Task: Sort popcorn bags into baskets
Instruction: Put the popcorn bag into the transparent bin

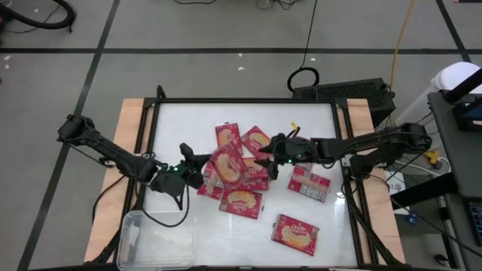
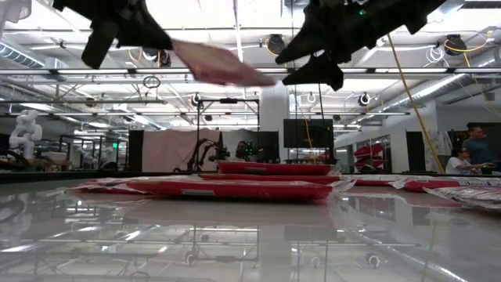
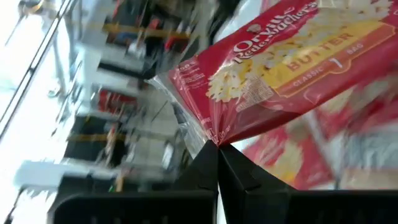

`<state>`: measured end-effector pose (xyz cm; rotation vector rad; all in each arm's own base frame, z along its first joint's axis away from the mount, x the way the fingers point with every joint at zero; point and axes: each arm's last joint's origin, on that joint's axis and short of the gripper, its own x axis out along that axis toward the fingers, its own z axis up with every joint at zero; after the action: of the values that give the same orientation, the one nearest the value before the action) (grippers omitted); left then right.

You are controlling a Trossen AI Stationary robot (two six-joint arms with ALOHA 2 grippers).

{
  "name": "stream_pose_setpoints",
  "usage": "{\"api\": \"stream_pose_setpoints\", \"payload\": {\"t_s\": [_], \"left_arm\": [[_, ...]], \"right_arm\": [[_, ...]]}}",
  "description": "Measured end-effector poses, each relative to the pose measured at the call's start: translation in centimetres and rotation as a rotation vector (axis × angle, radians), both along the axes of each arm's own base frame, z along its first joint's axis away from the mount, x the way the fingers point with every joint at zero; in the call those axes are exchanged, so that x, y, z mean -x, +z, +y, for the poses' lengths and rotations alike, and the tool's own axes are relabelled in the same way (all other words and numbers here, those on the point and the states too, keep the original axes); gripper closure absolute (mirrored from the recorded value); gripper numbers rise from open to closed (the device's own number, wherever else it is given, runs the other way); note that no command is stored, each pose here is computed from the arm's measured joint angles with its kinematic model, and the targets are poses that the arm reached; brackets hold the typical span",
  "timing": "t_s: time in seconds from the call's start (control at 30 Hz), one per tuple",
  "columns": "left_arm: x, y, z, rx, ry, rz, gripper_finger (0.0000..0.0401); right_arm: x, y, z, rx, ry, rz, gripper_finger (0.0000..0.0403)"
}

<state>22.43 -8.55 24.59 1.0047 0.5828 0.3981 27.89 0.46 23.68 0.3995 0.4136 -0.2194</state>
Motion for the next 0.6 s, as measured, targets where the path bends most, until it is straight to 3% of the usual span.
{"api": "stream_pose_setpoints", "payload": {"t_s": [0.1,0.2,0.4,0.6], "left_arm": [[-0.9,0.3,-0.3,0.03,-0.098,-0.027,0.0401],[-1.7,0.2,-0.5,0.015,-0.182,-0.017,0.0401],[-2.3,0.0,-0.7,-0.021,-0.193,-0.019,0.04],[-2.3,0.0,-0.7,-0.03,-0.194,-0.018,0.04]], "right_arm": [[-0.3,0.6,-0.3,-0.011,-0.013,-0.073,0.0144],[-1.3,0.3,-0.3,-0.043,0.052,-0.127,0.0137],[-3.0,-1.3,0.4,-0.093,0.192,-0.162,0.0136],[-3.5,-2.4,0.5,-0.109,0.203,-0.133,0.0148]]}}
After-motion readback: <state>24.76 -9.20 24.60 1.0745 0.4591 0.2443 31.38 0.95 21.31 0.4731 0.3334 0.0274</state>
